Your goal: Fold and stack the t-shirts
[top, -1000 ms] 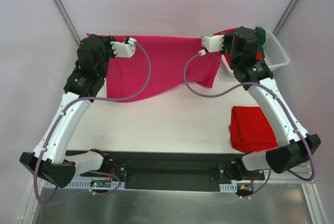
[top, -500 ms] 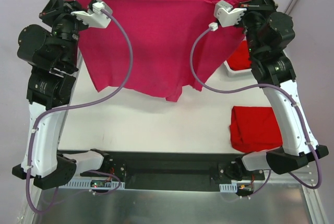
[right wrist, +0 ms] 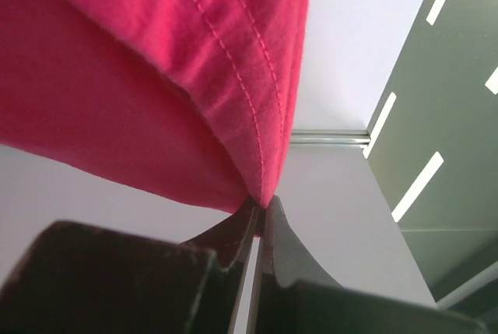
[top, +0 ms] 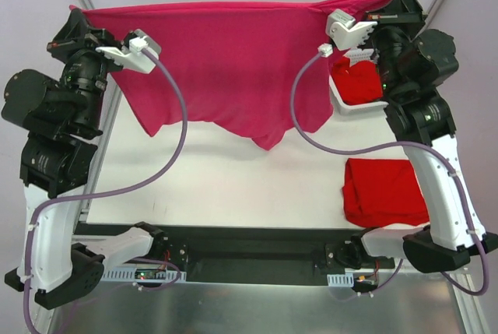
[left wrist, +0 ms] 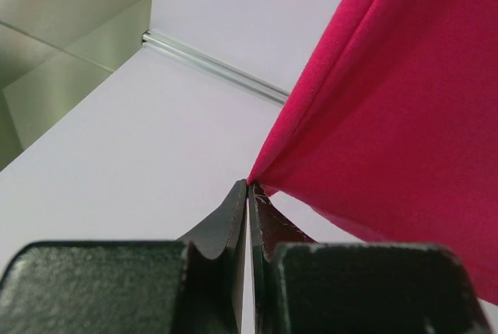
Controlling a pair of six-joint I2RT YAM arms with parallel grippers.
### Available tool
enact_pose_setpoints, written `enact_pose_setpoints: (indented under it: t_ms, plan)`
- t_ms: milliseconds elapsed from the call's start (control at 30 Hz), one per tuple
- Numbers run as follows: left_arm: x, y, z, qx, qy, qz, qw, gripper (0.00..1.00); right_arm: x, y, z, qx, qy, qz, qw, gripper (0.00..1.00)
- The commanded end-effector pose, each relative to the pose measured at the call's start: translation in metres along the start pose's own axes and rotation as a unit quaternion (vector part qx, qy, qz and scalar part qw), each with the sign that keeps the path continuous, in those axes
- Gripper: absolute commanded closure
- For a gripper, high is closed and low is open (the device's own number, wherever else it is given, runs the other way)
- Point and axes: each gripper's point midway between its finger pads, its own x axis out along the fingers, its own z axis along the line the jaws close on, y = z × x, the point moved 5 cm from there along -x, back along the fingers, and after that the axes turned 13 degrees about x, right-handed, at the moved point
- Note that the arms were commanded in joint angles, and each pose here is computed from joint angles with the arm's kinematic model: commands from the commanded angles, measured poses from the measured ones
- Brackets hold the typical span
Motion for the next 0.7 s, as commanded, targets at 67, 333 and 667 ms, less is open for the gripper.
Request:
enact_pose_setpoints:
  t_ms: [67, 333, 667]
  plan:
    - [-0.036, 0.01, 0.004, -0.069, 0.02, -0.007, 0.997, 1.0, -0.057, 0.014, -0.023, 0.072, -0.001, -0.014, 0.997, 0.99]
    - [-0.03, -0.004, -0.053, -0.08, 0.114, -0.029, 0.99, 1.0, -0.071, 0.028, 0.05, 0.084, -0.109, 0.037, 0.99, 0.99]
    - [0.093, -0.043, -0.23, -0.055, 0.316, -0.039, 0.946, 1.0, 0.021, 0.015, 0.164, 0.066, -0.256, 0.065, 0.962, 0.99]
